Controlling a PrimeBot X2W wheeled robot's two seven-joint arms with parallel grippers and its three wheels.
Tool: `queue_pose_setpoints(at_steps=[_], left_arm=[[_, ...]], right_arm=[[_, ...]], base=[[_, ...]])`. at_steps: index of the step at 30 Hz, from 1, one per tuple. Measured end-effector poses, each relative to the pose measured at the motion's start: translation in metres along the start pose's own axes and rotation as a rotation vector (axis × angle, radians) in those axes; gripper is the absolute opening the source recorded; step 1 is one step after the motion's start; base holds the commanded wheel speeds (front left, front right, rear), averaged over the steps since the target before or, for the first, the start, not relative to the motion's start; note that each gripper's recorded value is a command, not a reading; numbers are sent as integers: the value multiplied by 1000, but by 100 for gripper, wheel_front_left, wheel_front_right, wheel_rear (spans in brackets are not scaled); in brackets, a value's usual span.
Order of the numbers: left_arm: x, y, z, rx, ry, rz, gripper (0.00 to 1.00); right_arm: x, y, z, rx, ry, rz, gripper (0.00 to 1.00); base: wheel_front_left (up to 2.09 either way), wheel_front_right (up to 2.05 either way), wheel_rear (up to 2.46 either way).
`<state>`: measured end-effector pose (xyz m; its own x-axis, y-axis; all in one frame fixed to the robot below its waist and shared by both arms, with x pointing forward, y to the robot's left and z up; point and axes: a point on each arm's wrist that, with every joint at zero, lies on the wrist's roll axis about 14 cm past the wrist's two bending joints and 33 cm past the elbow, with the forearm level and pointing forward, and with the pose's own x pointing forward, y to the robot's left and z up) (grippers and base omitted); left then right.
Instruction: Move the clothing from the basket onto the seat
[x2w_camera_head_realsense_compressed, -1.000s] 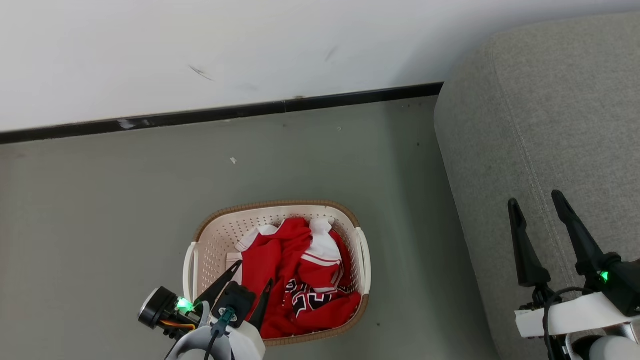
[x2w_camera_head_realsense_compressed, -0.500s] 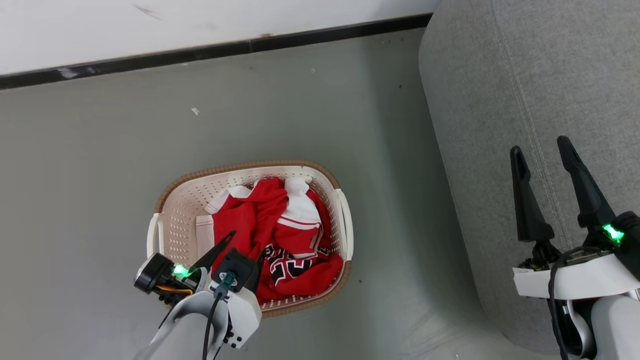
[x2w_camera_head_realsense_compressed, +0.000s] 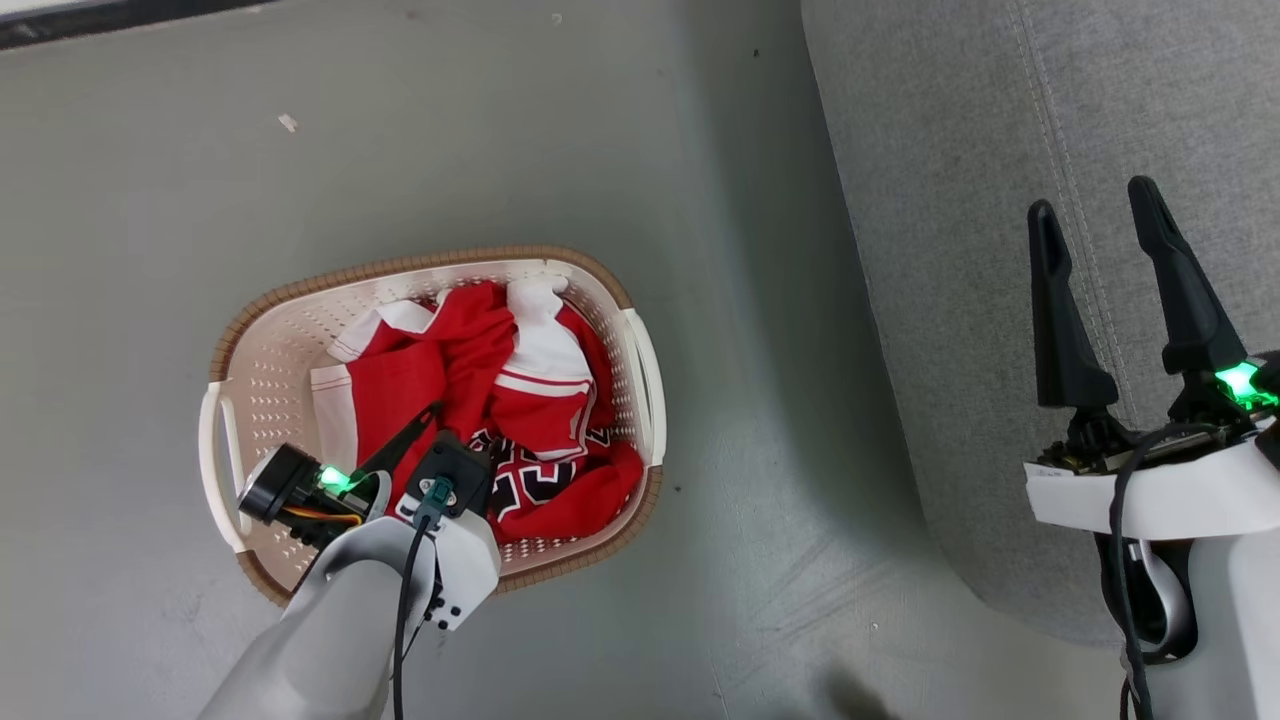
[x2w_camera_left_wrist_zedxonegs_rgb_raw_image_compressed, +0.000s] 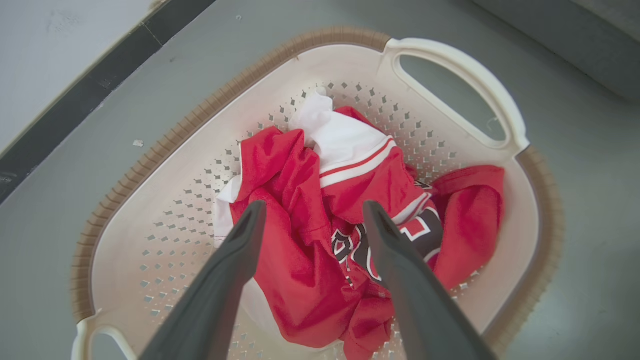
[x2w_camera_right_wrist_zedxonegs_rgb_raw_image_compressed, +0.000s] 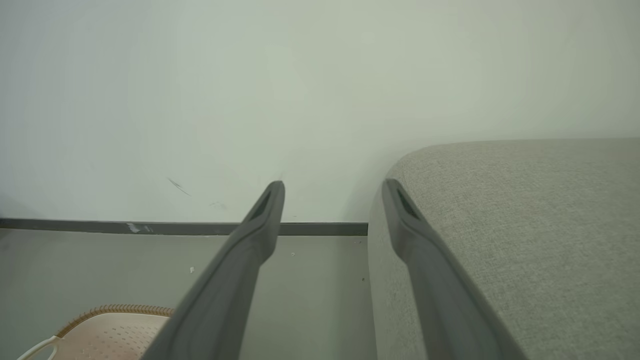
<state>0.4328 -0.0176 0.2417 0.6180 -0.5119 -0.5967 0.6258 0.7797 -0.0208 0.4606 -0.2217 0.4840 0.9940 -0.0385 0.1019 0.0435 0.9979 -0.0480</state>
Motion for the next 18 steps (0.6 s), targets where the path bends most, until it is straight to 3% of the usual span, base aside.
queue_pose_setpoints(at_steps=[18], left_arm=[[54, 1, -44, 19, 102, -42, 100]], right_arm=[[26, -6, -32, 2, 30, -7, 100]], base=[[0, 0, 0]])
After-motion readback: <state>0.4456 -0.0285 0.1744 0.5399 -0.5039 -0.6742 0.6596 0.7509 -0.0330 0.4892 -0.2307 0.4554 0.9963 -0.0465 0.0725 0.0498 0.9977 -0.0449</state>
